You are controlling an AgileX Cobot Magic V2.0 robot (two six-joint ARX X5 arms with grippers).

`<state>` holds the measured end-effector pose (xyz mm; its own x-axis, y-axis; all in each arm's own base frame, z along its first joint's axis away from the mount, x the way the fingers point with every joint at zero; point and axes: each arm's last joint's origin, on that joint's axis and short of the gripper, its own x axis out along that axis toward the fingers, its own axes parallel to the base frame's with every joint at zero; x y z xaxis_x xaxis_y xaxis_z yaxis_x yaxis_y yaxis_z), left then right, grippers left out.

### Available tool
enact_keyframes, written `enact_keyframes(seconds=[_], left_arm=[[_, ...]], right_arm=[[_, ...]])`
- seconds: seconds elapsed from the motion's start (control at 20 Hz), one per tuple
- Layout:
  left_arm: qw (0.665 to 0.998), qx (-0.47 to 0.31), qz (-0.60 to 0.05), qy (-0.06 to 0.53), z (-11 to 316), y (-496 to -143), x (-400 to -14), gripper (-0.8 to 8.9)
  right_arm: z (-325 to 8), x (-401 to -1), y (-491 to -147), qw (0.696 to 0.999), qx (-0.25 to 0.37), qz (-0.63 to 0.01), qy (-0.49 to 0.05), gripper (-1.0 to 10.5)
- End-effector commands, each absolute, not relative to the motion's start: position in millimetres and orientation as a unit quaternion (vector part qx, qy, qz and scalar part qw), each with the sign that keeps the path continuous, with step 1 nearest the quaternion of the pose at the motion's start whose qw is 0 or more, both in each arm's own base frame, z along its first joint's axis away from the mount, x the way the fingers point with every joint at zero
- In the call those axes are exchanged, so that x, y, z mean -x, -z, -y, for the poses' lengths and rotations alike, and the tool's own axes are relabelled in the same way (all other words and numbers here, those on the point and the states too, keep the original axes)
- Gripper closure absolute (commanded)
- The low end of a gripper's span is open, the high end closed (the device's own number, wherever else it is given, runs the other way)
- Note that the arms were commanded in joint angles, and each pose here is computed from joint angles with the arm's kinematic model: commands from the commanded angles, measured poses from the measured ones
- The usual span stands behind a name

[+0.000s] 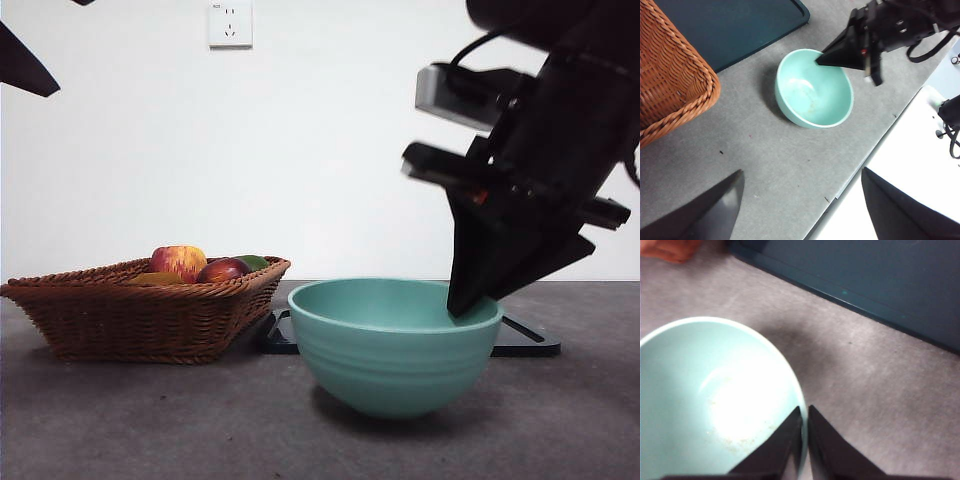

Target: Pick up the wifruite, put it on the bowl, pick up the plate, put it on desk

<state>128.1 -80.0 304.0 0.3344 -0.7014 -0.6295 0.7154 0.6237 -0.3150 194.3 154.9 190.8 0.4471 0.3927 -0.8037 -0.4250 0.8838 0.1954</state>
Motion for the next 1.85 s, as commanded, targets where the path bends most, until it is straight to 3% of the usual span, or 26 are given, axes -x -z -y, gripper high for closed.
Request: enact_keyframes(seconds=[0.05,0.3,0.45,0.55,0.75,1.25,1.45,1.65,1.85], left_arm=[[0.816,-0.013,-0.376,0.440,81.3,-306.0,-128.7,4.42],[0.816,-0.013,-0.376,0.440,81.3,-306.0,-128.7,4.42],[0.815,-0.013,-0.376,0.439,81.3,-305.9,-128.6,4.42],[0.815,-0.013,-0.377,0.439,81.3,-305.9,-128.6,4.42],[0.815,-0.013,-0.378,0.439,81.2,-305.7,-128.4,4.42],[0.815,-0.013,-0.378,0.439,81.2,-305.7,-128.4,4.42],[0.815,-0.013,-0.378,0.439,81.2,-305.7,-128.4,4.42],[0.815,-0.013,-0.378,0.439,81.2,-305.7,-128.4,4.42],[0.815,-0.013,-0.378,0.439,81.2,-305.7,-128.4,4.42]], right_arm=[[-159.2,-195.9,-187.0,0.849,0.016,-0.471,-0.237,9.4],[-159.1,-195.7,-186.3,0.848,0.017,-0.474,-0.237,9.3],[-158.8,-195.4,-186.0,0.846,0.018,-0.477,-0.236,7.3],[-158.8,-195.4,-186.0,0.847,0.014,-0.478,-0.234,6.8],[-158.8,-195.5,-194.0,0.851,0.009,-0.468,-0.237,6.7],[-124.4,-152.4,-272.3,0.883,-0.026,-0.381,-0.272,6.7],[-106.8,-128.1,-283.3,0.872,-0.027,-0.387,-0.298,6.7],[-99.9,-112.8,-288.0,0.841,-0.040,-0.400,-0.363,6.7],[-98.3,-110.7,-289.4,0.841,-0.038,-0.394,-0.368,6.7]])
